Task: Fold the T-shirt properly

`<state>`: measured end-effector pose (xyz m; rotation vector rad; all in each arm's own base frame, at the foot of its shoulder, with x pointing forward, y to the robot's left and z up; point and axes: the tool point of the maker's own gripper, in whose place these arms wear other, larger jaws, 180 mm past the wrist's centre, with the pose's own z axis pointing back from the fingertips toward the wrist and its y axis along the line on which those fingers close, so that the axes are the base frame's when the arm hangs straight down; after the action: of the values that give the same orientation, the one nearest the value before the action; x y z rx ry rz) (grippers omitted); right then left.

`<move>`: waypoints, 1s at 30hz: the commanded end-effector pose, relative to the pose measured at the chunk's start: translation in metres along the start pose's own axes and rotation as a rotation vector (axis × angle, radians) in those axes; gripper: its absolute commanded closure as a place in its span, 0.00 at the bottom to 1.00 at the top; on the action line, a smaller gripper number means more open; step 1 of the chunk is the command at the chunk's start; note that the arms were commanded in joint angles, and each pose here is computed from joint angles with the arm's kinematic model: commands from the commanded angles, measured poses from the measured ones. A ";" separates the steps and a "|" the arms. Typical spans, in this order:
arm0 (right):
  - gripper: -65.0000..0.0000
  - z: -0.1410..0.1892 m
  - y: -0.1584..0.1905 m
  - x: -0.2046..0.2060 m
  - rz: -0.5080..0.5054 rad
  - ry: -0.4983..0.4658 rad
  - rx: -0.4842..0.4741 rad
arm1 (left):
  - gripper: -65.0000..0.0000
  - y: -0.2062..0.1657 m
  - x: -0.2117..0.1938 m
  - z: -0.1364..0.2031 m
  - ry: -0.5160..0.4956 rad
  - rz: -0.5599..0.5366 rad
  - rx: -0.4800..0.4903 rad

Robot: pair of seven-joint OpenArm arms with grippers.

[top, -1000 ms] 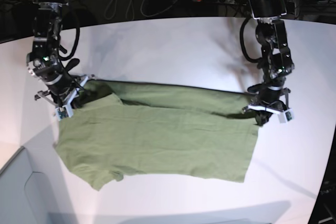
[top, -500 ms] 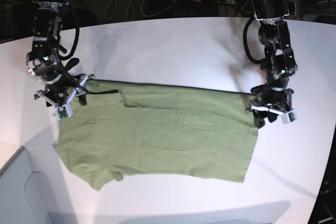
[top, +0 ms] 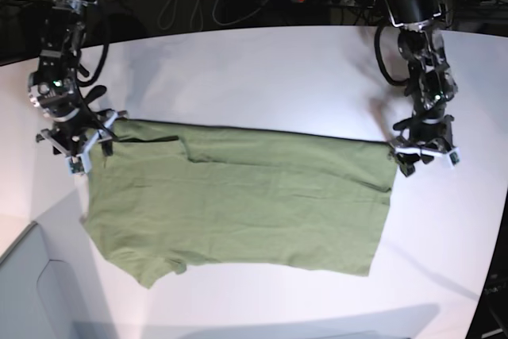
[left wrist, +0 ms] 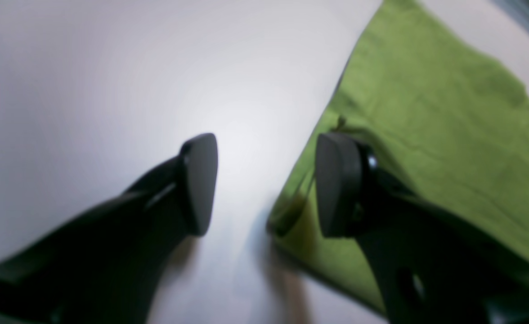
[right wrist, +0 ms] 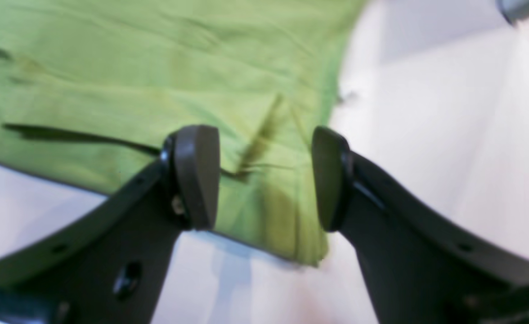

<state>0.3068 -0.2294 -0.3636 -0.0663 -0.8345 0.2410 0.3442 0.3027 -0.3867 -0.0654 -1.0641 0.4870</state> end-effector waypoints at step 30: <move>0.52 0.008 -0.024 -0.034 -0.055 0.050 -0.048 | 0.98 0.006 -0.043 0.003 0.084 0.039 0.010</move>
<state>0.2746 -0.2577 -0.3927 -0.0795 -0.7443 0.1520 0.3258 0.2902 -0.4191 -0.0958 -1.0105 0.5295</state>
